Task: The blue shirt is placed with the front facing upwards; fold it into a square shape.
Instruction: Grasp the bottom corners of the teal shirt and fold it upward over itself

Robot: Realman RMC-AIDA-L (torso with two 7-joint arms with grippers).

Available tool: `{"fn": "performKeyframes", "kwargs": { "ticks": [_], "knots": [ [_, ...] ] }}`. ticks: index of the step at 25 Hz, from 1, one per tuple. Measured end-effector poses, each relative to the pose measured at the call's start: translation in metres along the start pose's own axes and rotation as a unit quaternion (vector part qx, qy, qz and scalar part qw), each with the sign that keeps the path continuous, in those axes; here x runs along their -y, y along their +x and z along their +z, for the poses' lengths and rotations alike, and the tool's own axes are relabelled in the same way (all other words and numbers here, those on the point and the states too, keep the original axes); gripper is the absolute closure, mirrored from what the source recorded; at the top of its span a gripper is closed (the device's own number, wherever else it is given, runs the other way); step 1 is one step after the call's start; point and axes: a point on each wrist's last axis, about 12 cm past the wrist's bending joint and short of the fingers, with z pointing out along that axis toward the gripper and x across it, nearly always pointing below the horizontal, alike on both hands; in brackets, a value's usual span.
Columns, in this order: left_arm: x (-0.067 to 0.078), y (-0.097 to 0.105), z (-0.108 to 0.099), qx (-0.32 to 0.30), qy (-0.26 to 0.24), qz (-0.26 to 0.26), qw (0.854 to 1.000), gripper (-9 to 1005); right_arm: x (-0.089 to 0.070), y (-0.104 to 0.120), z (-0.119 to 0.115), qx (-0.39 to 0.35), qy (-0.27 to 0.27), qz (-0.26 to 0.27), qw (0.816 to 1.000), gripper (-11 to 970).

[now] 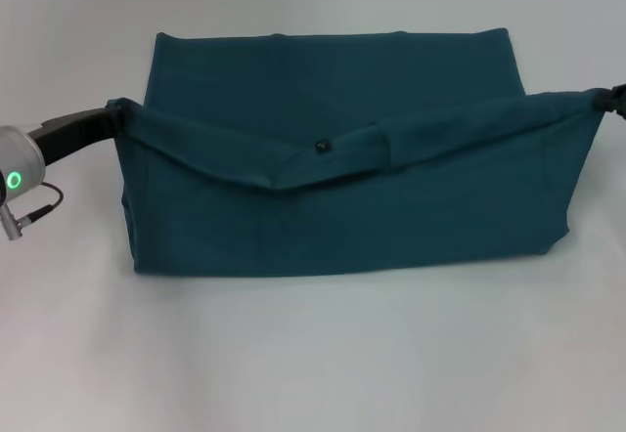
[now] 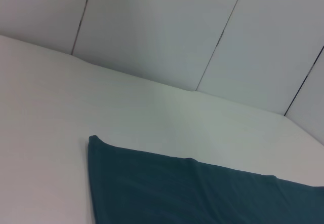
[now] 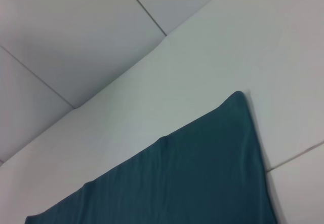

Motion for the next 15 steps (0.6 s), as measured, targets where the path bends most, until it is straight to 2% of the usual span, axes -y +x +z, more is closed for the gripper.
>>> {"fn": "performKeyframes", "kwargs": {
  "ticks": [15],
  "knots": [
    [0.0027, -0.0018, 0.0063, -0.002, -0.002, 0.005, 1.0, 916, 0.0007, 0.0002, 0.0024, 0.013, 0.002, -0.001, 1.0, 856]
  ]
}}
